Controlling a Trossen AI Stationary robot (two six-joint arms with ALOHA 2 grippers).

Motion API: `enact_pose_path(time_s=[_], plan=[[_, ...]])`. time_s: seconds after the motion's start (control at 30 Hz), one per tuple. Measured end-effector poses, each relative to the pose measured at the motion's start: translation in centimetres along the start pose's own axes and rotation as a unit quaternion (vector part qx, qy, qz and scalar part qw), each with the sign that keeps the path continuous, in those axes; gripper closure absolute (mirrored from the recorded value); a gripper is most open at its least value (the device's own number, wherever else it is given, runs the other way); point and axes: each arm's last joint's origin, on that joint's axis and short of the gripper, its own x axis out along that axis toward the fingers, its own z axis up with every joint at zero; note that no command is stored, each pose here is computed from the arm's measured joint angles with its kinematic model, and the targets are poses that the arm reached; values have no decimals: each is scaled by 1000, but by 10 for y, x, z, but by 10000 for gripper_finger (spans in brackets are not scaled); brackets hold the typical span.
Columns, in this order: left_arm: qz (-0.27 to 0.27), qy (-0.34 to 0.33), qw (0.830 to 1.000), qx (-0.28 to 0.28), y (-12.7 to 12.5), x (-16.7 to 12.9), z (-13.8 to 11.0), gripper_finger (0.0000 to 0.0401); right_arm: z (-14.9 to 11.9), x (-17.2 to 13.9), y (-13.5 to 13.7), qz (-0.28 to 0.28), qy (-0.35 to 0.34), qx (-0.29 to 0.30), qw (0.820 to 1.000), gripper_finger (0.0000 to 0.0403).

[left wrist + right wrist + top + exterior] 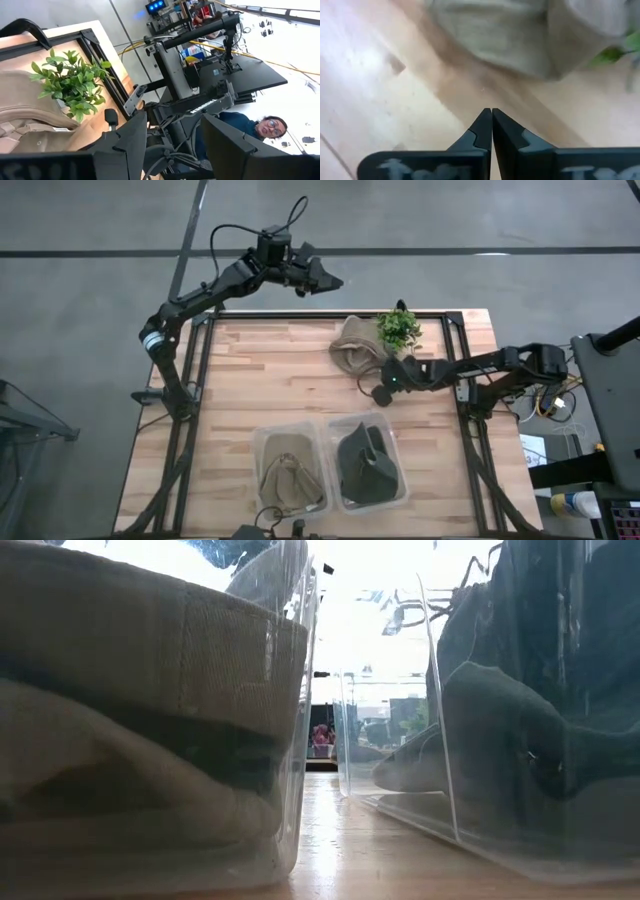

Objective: Pick & Place hat
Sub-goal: Put the brown cap into the left transparent bin

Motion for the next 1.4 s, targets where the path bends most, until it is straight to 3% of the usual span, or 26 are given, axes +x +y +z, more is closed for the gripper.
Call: enact_pose_path(time_s=[0.1,0.37,0.57,0.67,0.8,0.97,1.13,1.4], plan=[[-1,1,1000,0,0,0,0,222,0,-8,-1,-10,-25,-1,1000,395],[-9,11,1000,0,-1,0,-1,222,-6,-36,-12,28,-71,60,995,376],[-9,12,1000,17,0,0,0,222,-23,-38,-35,30,-76,178,981,299],[-9,11,1000,17,0,-1,0,222,-29,-37,-38,55,-78,197,976,246],[-21,23,999,20,-1,-1,-1,222,-26,-37,-36,78,-117,162,977,180],[-28,27,999,29,-2,-1,-1,222,-25,-32,-40,25,-145,120,982,138],[-28,26,999,34,-2,-1,0,222,-23,-24,-43,-3,-148,120,982,136],[-30,23,999,34,-2,-2,1,222,-15,-6,-38,7,-165,114,980,148]])
